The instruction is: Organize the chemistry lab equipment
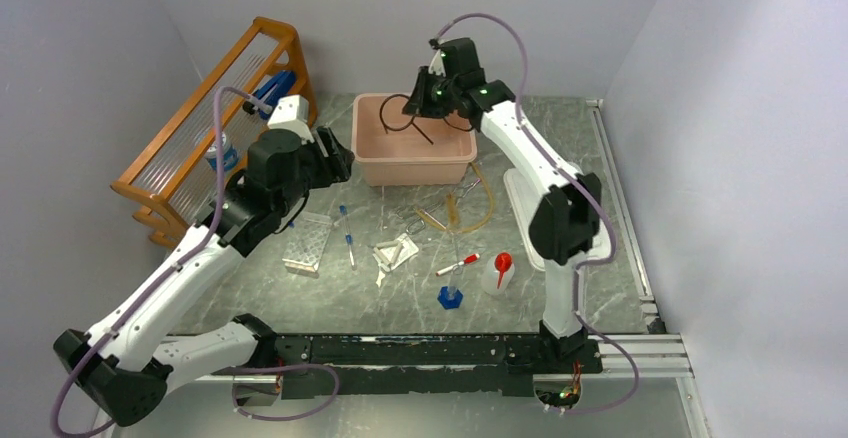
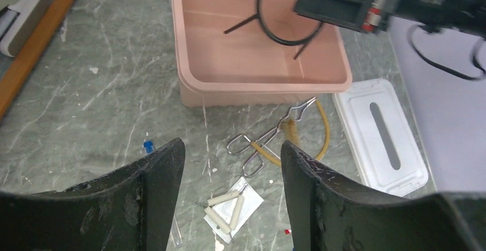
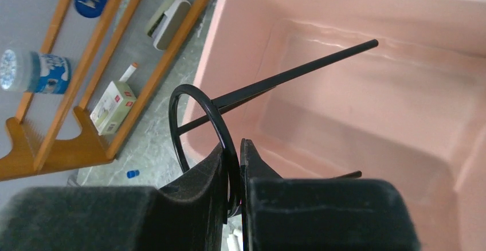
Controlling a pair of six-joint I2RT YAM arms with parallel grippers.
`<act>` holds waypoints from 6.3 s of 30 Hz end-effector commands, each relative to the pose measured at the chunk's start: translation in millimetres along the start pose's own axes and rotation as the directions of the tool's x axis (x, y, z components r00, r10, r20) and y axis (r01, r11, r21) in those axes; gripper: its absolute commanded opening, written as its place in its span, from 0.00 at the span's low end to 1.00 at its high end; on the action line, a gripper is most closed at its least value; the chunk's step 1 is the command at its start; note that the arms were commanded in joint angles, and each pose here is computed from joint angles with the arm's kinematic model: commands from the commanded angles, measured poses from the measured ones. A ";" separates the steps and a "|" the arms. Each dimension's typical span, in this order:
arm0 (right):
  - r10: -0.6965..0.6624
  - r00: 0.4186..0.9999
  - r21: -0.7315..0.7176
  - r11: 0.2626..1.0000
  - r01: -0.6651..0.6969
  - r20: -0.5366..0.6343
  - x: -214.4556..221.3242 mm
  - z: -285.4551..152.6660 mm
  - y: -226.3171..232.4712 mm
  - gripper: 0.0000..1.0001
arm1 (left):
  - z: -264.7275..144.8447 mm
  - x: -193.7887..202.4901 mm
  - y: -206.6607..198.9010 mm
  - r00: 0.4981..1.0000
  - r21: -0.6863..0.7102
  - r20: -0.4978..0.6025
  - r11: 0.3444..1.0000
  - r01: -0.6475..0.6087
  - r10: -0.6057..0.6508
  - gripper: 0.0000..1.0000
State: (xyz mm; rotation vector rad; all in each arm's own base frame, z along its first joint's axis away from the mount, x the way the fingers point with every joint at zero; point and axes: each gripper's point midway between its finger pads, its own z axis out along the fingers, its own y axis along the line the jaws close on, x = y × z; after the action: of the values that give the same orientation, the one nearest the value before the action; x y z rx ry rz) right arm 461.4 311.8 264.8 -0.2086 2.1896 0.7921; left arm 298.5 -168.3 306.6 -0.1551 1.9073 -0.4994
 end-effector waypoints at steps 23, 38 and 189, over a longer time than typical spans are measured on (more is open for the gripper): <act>0.200 0.954 -0.255 0.933 -0.255 -0.221 55.7 124.2 -41.2 0.37 | 60.1 16.8 -11.4 0.987 0.029 -0.122 0.994 -0.106 0.109 0.68; 0.147 0.988 0.077 0.987 -0.143 -0.040 24.2 83.0 -68.8 0.76 | 57.9 16.2 -1.9 0.988 0.014 -0.121 0.996 -0.093 0.094 0.69; -0.196 0.980 0.402 0.895 0.192 -0.033 -7.3 35.1 -64.3 0.42 | 51.1 38.5 9.5 0.985 0.077 -0.158 0.996 -0.050 0.062 0.83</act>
State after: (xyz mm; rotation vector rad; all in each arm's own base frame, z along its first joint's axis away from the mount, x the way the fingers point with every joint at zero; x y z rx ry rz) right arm 493.9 269.8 230.0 -0.1055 2.2218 0.1996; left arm 320.8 -177.9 242.6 -0.0244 2.0778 -0.5189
